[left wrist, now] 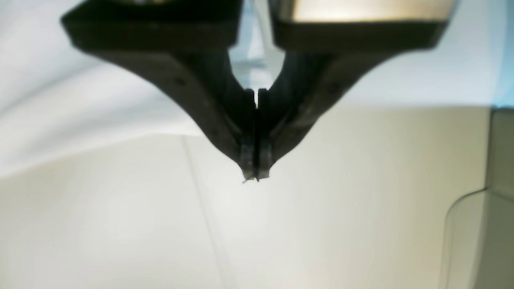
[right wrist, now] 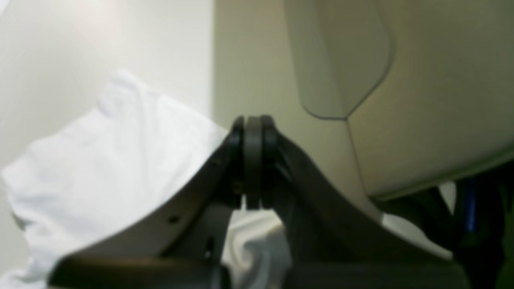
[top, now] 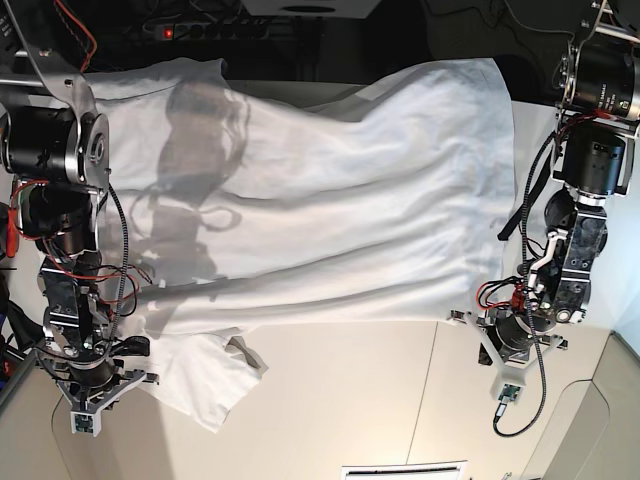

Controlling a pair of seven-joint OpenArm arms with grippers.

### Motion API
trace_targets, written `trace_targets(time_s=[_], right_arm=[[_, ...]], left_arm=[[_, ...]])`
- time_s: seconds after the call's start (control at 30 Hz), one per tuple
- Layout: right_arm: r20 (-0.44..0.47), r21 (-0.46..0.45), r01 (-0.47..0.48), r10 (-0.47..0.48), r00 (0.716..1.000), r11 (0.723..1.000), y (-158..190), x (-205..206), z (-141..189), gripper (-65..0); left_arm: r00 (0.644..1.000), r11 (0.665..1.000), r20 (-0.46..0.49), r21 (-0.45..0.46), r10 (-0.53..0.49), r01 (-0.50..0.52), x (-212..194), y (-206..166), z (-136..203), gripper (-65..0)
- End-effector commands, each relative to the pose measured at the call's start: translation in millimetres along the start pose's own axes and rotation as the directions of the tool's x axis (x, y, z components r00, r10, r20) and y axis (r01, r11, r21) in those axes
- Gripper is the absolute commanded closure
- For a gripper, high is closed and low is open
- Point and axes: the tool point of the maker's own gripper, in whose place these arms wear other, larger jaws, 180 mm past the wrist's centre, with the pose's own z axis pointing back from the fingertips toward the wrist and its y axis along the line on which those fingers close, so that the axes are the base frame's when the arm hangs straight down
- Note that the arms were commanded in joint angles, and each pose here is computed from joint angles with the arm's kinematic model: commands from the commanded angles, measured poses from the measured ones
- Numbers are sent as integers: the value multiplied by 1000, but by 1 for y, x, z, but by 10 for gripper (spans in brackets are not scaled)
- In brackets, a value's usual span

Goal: Layout the t-shirt on the table in an organized manner, then fold the t-shirt properly
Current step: 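Regrasp the shirt hem corners with both grippers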

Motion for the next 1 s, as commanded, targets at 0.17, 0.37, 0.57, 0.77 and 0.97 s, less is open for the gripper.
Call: trace_targets(time_s=[0.17, 0.37, 0.57, 0.77, 0.97], right_arm=[[-48, 28, -69, 70, 996, 997, -15, 3, 36, 0], [-228, 46, -144, 151, 962, 989, -19, -50, 76, 0], [-328, 121, -60, 97, 940, 991, 0, -117, 97, 0], [-370, 146, -34, 86, 925, 989, 13, -167, 110, 0], [-442, 149, 15, 53, 895, 989, 15, -196, 111, 0]], left_arm=[[997, 982, -70, -189, -15, 2, 7, -33, 22, 0], [985, 961, -170, -273, -1, -46, -45, -62, 33, 0], [979, 963, -202, -267, -21, -34, -94, -73, 40, 0], [978, 984, -202, -176, -54, 17, -116, -68, 33, 0], [965, 989, -259, -150, -38, -2, -143, -67, 21, 0]])
